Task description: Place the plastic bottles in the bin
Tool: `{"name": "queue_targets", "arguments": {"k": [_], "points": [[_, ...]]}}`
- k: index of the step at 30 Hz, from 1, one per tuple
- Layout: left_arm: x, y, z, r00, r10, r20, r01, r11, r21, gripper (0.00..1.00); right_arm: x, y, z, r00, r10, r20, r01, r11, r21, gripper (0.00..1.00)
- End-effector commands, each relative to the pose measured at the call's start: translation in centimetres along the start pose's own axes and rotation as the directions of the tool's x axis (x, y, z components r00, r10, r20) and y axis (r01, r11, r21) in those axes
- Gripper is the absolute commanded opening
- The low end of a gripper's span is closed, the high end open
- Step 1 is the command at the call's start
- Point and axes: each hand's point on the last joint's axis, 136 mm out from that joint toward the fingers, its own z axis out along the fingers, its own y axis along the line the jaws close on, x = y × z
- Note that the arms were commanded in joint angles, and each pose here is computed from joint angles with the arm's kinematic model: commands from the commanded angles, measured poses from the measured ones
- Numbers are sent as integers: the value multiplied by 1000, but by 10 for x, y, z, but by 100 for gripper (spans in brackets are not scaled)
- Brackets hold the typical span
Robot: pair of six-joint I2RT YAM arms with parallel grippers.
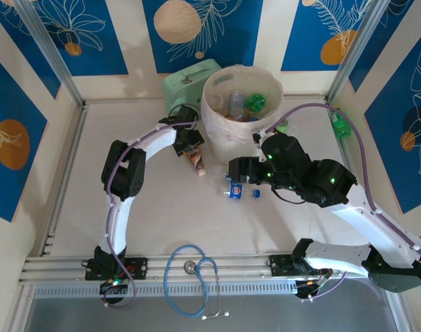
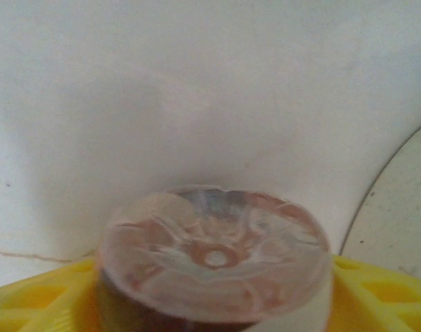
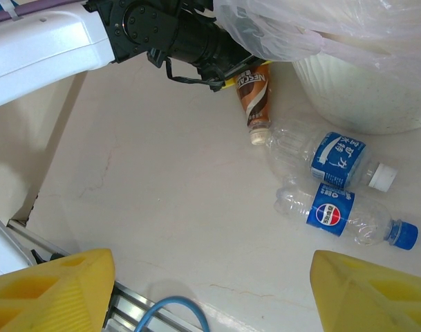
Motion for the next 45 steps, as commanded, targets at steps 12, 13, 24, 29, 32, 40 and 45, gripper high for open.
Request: {"name": "queue_targets", "arguments": {"k": [12, 13, 24, 29, 32, 40, 45], "points": [[5, 28, -51, 997, 62, 55, -59, 997, -58, 52, 2, 14, 7, 1000, 17, -15, -17, 999, -50, 75], [3, 25, -63, 996, 61, 68, -59, 998, -37, 51, 2, 17, 9, 1000, 17, -23, -19, 998, -63, 75], [13, -16, -241, 978, -73, 197, -15, 910, 414, 52, -19, 57, 1, 999, -16, -37, 7, 976, -219, 77], [23, -27, -304, 969, -145, 201, -4, 801, 599, 54, -21, 92, 3, 993, -72, -90, 38, 941, -336, 80], [30, -28, -325, 968, -167, 187, 2, 752, 659, 54, -17, 109, 8, 988, -88, -123, 33, 919, -392, 80], [39, -43, -362, 972, -182, 150, -5, 620, 785, 55, -6, 118, 36, 979, -46, -199, -38, 918, -395, 76], [41, -51, -372, 976, -180, 126, -3, 562, 827, 55, 2, 115, 51, 973, -41, -229, -46, 931, -361, 74]]}}
